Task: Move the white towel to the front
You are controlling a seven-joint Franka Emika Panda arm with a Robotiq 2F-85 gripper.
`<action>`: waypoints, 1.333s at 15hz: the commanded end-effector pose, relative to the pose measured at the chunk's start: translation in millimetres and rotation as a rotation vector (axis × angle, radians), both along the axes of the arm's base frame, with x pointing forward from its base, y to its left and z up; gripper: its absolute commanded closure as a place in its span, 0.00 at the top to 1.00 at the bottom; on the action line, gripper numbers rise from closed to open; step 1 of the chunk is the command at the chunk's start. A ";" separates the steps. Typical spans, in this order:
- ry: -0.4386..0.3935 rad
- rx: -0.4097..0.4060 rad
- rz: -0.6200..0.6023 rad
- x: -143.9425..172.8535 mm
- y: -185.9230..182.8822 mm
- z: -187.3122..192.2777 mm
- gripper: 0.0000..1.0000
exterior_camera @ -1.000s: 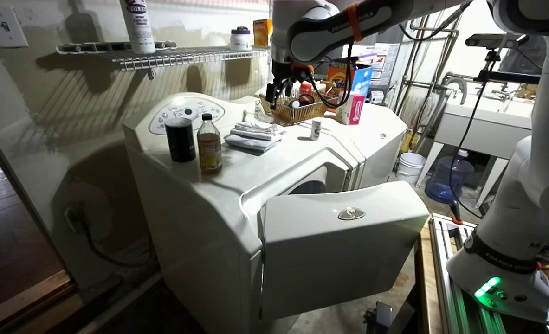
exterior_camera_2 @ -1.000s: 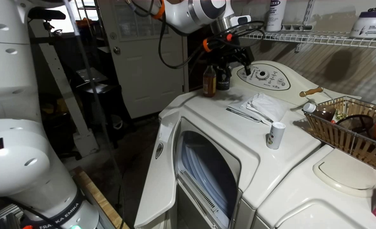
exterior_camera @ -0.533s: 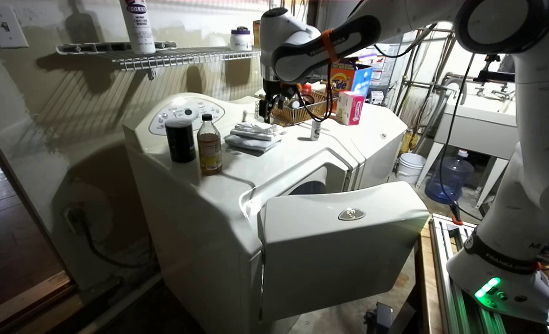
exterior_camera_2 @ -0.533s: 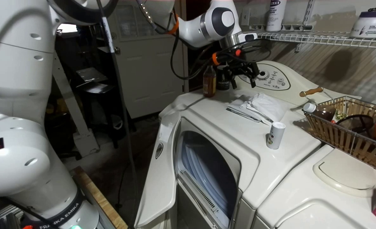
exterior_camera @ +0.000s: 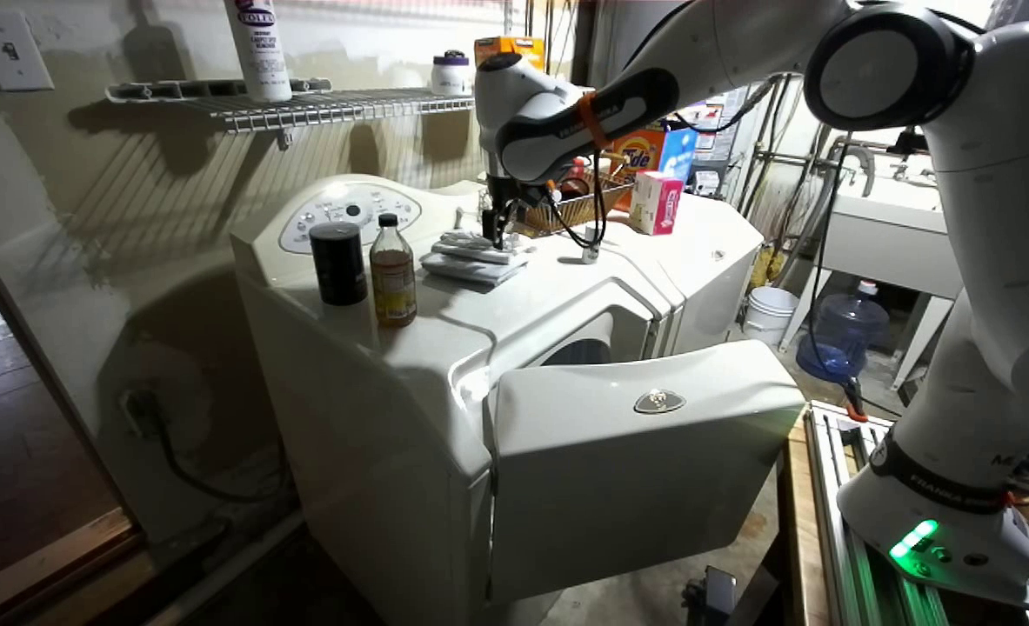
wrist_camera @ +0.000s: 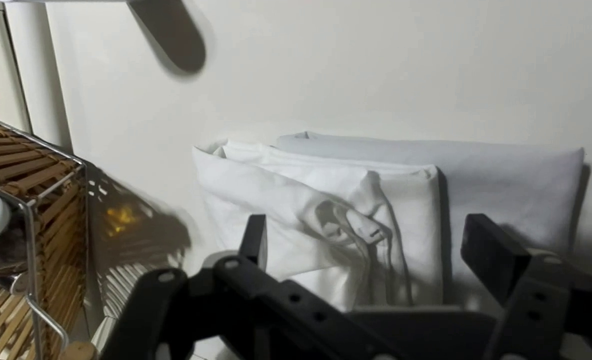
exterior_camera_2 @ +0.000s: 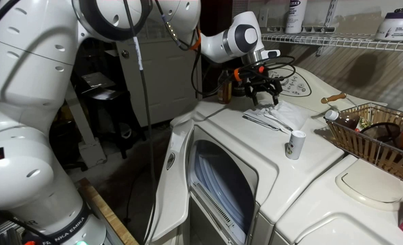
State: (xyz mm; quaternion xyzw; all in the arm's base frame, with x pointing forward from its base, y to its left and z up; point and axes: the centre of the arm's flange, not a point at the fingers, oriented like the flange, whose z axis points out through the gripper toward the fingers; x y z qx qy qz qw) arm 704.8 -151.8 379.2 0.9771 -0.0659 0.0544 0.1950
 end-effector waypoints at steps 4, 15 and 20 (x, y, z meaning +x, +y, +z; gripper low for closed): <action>0.018 0.012 0.013 26.2 -5.5 -25.3 1.00; -0.028 -0.046 0.063 43.8 -22.8 -50.2 0.66; -0.054 -0.025 0.039 48.0 -13.2 -62.1 0.31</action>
